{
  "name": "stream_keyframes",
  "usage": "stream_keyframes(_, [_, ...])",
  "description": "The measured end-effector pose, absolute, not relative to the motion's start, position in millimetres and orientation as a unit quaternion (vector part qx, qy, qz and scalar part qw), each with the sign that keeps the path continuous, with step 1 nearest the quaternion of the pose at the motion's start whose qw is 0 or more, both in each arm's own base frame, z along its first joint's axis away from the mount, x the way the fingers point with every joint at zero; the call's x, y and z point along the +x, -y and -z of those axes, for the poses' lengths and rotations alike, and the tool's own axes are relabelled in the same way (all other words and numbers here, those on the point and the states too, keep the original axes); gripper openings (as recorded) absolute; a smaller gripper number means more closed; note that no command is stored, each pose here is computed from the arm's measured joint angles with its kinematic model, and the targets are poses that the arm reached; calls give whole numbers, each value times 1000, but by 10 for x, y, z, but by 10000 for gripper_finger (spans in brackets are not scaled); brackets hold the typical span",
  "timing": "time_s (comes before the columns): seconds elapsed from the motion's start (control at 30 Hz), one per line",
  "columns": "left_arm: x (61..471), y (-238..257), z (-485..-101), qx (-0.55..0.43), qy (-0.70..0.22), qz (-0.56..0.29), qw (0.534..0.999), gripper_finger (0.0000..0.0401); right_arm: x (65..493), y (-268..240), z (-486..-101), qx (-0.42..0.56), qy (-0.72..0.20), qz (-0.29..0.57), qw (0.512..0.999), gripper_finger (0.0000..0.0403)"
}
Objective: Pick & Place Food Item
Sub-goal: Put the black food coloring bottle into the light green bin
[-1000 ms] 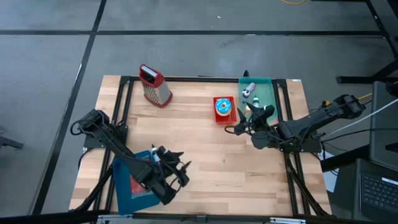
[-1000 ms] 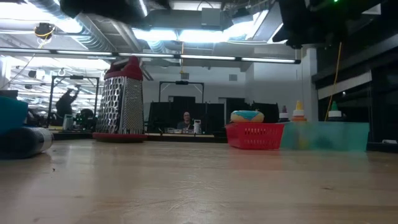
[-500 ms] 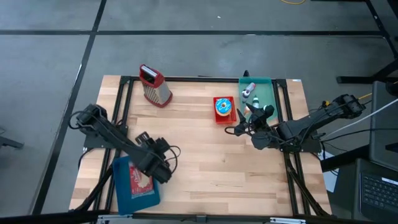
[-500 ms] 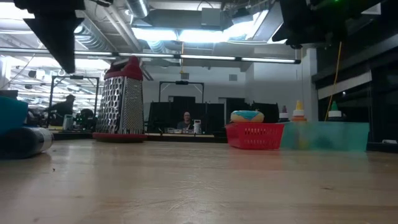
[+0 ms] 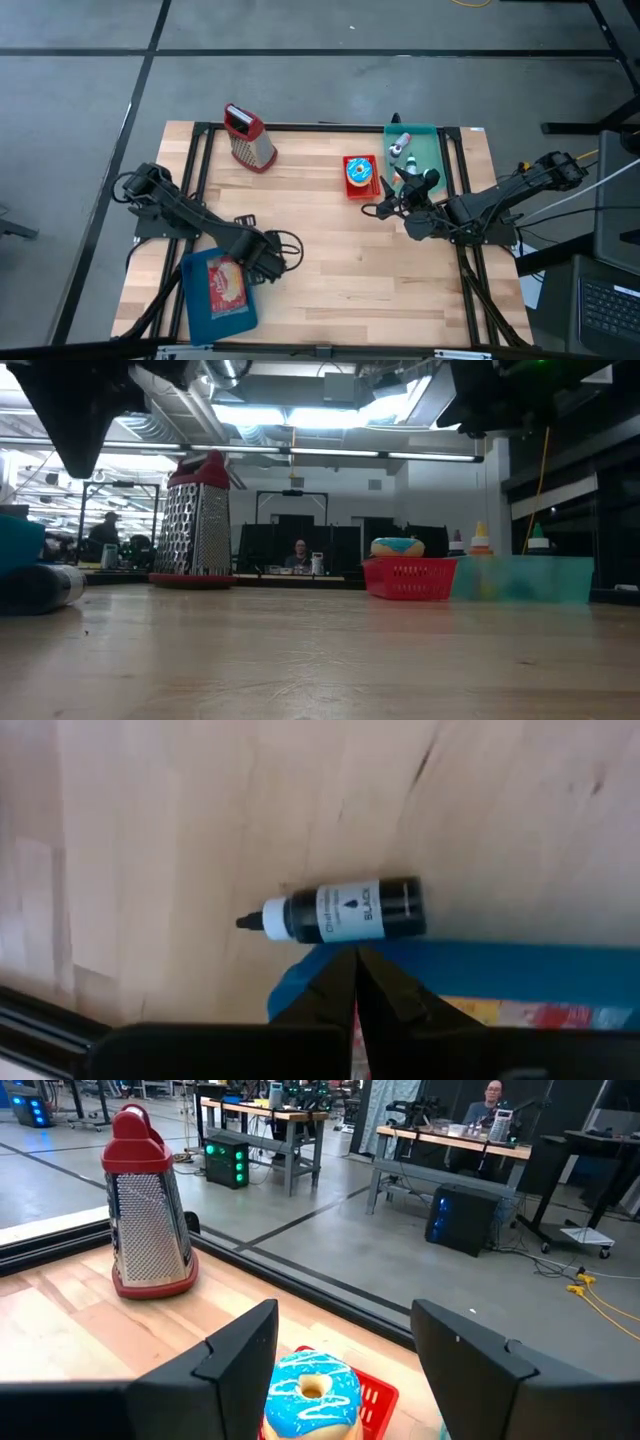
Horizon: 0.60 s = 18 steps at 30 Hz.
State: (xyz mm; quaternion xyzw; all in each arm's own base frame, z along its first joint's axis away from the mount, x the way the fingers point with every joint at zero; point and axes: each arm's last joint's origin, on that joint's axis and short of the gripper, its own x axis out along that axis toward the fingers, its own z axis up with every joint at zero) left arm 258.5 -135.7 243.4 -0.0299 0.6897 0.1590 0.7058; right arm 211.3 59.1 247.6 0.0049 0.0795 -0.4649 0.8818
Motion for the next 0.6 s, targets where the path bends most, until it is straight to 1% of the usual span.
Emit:
stream_keyframes(0.2, [2670, 1273, -2263, -22, -732, -103, 673, 3, 2115, -593, -2474, 7, -82, 461, 883, 233])
stream_keyframes(0.47, [2682, 1115, -1940, -59, -787, -85, 609, 3, 2116, -593, -2474, 7, -82, 461, 884, 233])
stream_keyframes(0.6, [2688, 1084, -1895, -61, -796, -72, 598, 3, 2116, -593, -2473, 7, -83, 460, 884, 233])
